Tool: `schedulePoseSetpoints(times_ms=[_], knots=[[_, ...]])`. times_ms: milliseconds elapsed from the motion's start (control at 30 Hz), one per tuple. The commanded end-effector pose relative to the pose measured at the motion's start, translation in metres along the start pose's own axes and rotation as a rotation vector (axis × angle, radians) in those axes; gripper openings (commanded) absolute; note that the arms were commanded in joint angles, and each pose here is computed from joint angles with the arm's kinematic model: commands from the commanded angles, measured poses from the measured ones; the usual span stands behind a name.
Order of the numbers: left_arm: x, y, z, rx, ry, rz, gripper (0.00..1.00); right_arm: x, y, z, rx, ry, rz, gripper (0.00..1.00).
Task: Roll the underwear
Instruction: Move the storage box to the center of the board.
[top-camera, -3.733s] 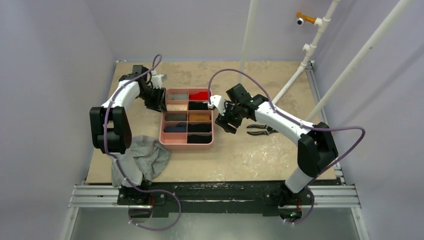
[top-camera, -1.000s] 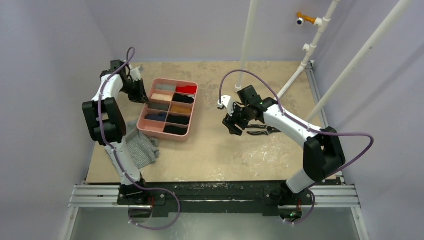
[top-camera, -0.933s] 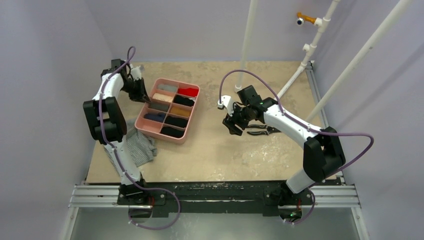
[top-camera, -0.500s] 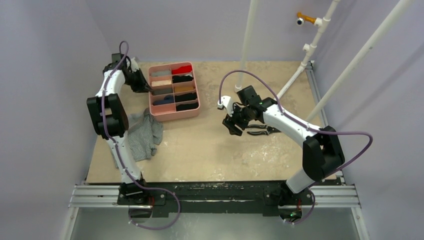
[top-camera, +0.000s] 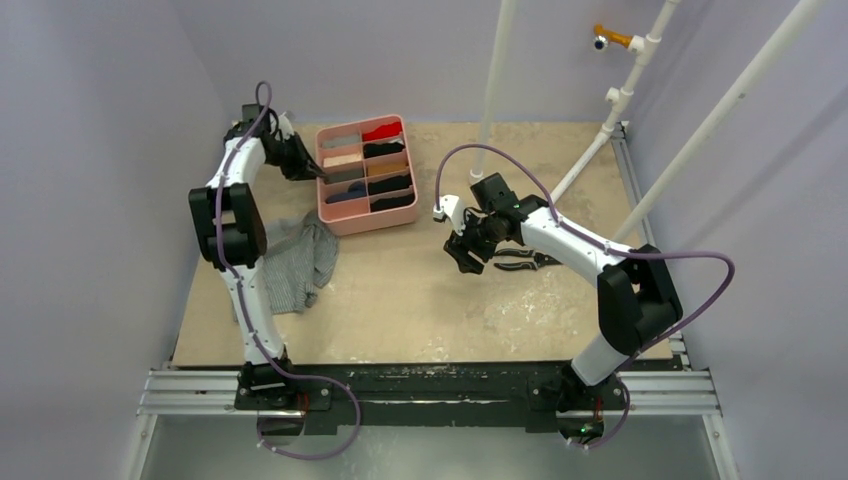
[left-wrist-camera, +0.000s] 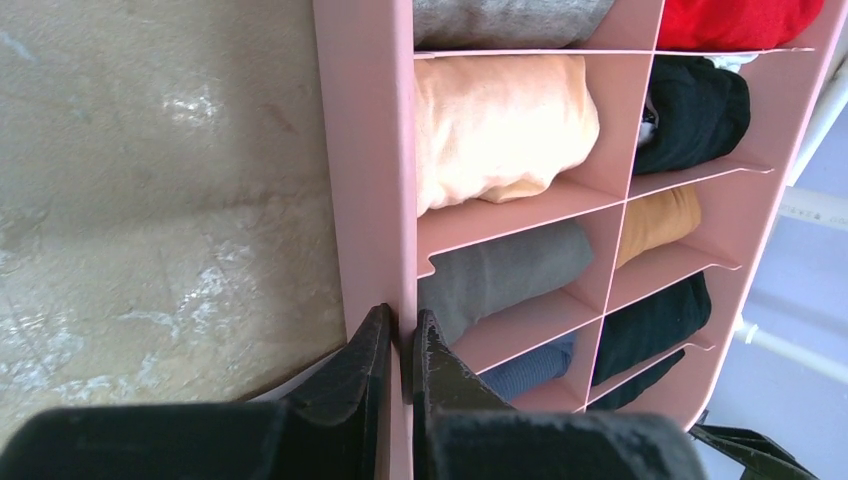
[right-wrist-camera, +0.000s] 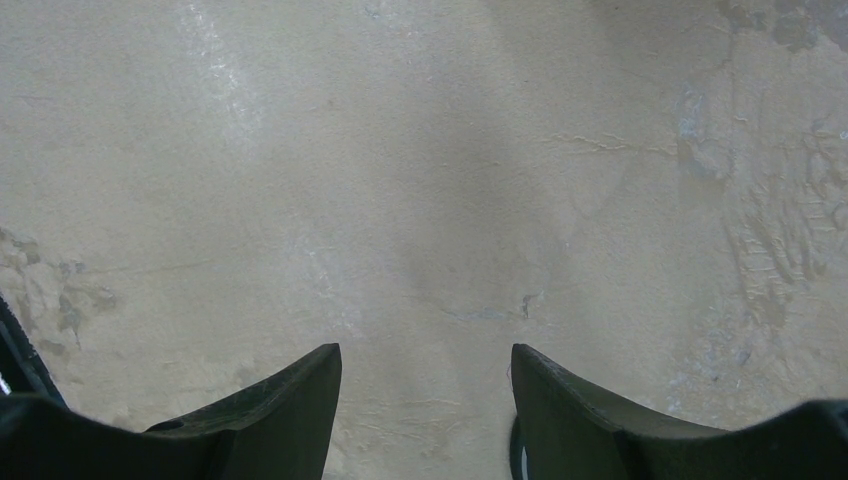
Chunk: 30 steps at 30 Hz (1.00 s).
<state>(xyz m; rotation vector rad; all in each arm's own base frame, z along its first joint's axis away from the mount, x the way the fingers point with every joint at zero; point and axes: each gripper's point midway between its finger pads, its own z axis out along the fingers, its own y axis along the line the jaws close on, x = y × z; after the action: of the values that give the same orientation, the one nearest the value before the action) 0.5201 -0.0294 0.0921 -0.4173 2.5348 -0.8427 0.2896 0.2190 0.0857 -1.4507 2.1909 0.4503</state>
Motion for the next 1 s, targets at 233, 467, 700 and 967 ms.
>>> schedulePoseSetpoints(times_ms=[233,467,700,967], knots=[[-0.028,-0.086,-0.010,0.215,-0.079,0.109,0.09,-0.006,-0.004,0.000,-0.001,-0.022,-0.013,0.62],[-0.019,-0.092,0.011,0.200,-0.061,0.100,0.08,-0.005,-0.003,0.000,-0.003,-0.019,-0.013,0.62],[-0.022,-0.096,0.024,0.185,-0.077,0.111,0.26,-0.004,-0.003,0.000,-0.001,-0.017,-0.014,0.62],[-0.029,-0.096,-0.003,0.161,-0.124,0.193,0.82,-0.006,-0.003,-0.003,0.004,-0.025,-0.016,0.62]])
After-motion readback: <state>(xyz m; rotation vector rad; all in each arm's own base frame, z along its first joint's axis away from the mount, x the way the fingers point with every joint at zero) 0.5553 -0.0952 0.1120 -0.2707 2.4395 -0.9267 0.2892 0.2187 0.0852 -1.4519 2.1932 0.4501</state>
